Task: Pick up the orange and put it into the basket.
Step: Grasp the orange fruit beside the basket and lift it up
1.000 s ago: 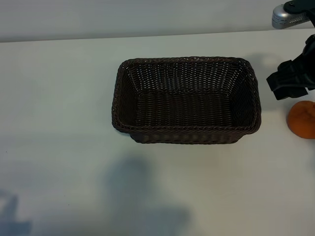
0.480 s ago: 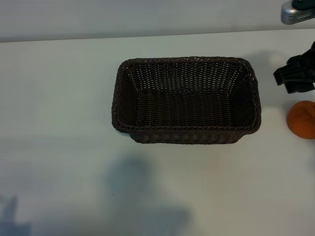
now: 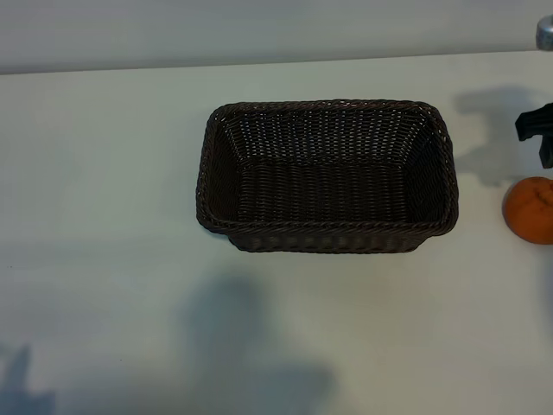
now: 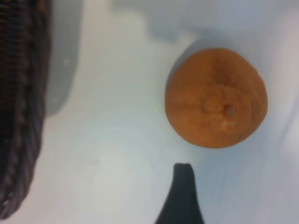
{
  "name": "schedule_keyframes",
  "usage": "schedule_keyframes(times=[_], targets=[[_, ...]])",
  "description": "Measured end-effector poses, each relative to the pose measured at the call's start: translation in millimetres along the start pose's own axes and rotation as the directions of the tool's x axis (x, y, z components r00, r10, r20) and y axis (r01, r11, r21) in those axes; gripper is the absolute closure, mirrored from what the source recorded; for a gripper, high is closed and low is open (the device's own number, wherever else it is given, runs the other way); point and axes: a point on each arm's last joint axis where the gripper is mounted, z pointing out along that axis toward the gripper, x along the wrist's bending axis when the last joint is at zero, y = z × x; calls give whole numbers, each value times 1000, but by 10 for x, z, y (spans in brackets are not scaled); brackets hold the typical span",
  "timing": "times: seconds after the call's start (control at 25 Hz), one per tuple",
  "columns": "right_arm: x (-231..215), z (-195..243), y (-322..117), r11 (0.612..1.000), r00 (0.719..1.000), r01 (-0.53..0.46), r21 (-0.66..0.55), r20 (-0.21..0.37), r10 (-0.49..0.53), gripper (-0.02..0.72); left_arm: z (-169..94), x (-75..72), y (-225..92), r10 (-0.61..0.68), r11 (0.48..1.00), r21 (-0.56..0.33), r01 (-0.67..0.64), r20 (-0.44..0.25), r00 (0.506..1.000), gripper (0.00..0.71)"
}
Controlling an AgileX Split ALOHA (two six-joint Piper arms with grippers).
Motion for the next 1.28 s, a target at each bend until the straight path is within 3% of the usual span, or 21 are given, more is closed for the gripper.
schedule_keyframes(times=[0.44, 0.72, 1.0, 1.12, 1.28], targets=[[-4, 690, 113, 993, 1000, -15, 120, -3, 16, 132, 2, 0, -1, 0, 1000, 1, 0, 0, 1000, 114], [-214, 973, 120, 983, 996, -88, 164, 7, 88, 132, 2, 0, -1, 0, 1000, 1, 0, 0, 1000, 114], [-277, 1167, 101, 973, 993, -103, 207, -36, 113, 134, 2, 0, -1, 0, 1000, 1, 0, 0, 1000, 114], [-270, 1198, 96, 971, 993, -101, 216, -42, 113, 197, 2, 0, -1, 1, 1000, 1, -1, 0, 1000, 114], [-269, 1197, 91, 970, 993, -100, 222, -43, 112, 449, 2, 0, -1, 1, 1000, 1, -1, 0, 1000, 114]])
